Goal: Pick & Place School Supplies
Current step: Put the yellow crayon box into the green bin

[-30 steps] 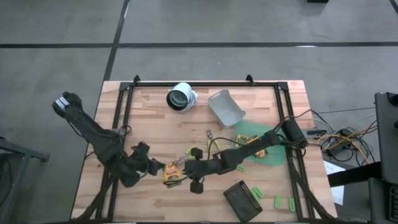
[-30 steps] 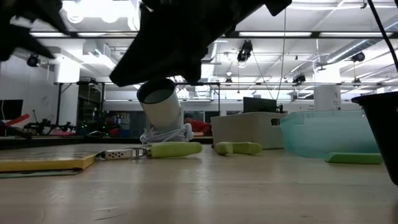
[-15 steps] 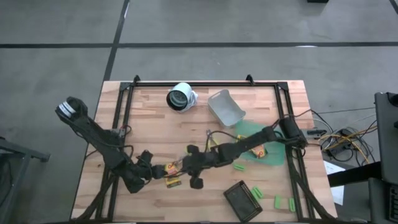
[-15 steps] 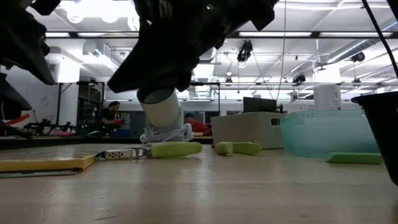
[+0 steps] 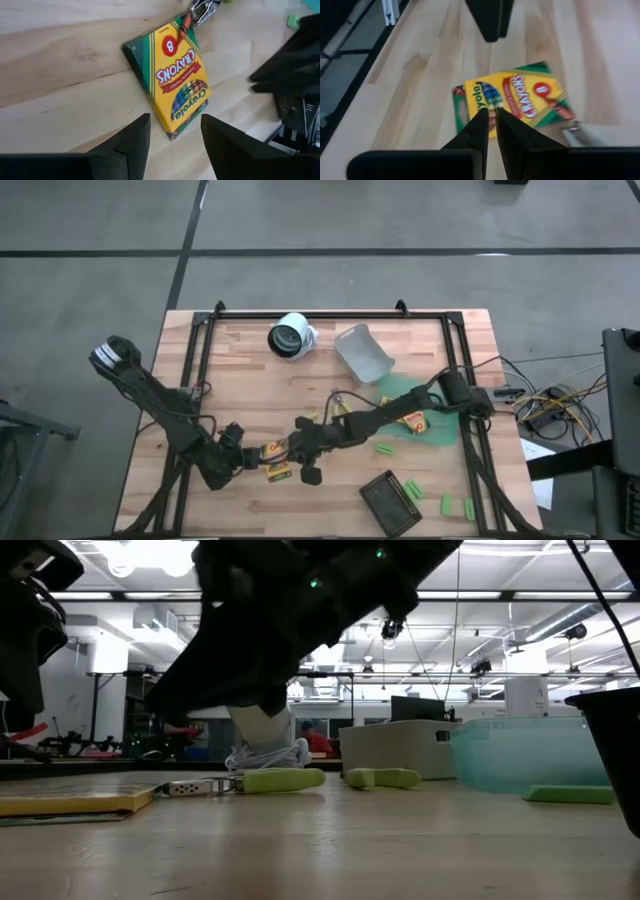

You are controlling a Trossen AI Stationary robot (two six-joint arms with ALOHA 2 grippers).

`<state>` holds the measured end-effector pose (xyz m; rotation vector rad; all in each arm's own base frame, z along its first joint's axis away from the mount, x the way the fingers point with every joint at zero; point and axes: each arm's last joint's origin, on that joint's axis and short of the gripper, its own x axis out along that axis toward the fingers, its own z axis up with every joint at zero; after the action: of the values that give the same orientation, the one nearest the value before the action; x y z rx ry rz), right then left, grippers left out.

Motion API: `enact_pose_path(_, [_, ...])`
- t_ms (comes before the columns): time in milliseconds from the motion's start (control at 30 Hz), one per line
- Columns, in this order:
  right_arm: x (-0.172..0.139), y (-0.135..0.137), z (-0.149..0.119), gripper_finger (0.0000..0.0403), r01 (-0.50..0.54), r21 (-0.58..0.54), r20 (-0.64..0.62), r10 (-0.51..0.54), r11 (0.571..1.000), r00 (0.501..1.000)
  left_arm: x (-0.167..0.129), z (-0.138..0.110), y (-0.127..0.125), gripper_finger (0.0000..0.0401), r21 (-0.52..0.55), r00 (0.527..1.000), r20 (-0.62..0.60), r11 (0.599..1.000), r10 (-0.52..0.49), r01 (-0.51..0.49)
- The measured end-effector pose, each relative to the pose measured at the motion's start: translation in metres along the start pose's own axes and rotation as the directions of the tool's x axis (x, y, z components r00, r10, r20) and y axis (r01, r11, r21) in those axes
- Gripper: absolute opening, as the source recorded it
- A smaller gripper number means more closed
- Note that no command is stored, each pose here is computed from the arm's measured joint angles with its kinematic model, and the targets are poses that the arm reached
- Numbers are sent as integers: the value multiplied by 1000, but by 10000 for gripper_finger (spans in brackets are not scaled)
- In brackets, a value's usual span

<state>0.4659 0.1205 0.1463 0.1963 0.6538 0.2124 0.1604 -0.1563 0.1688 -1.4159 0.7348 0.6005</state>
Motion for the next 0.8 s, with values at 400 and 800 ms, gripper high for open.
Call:
enact_pose_path(400, [15,-8,9,34,12,12,27,-13,1000,1000,8,5,15,181,17,1000,9,1000,-3,3])
enact_pose_path(800, [18,-16,5,34,29,29,14,-30,999,999,16,10,28,181,-13,997,1,997,-72,72])
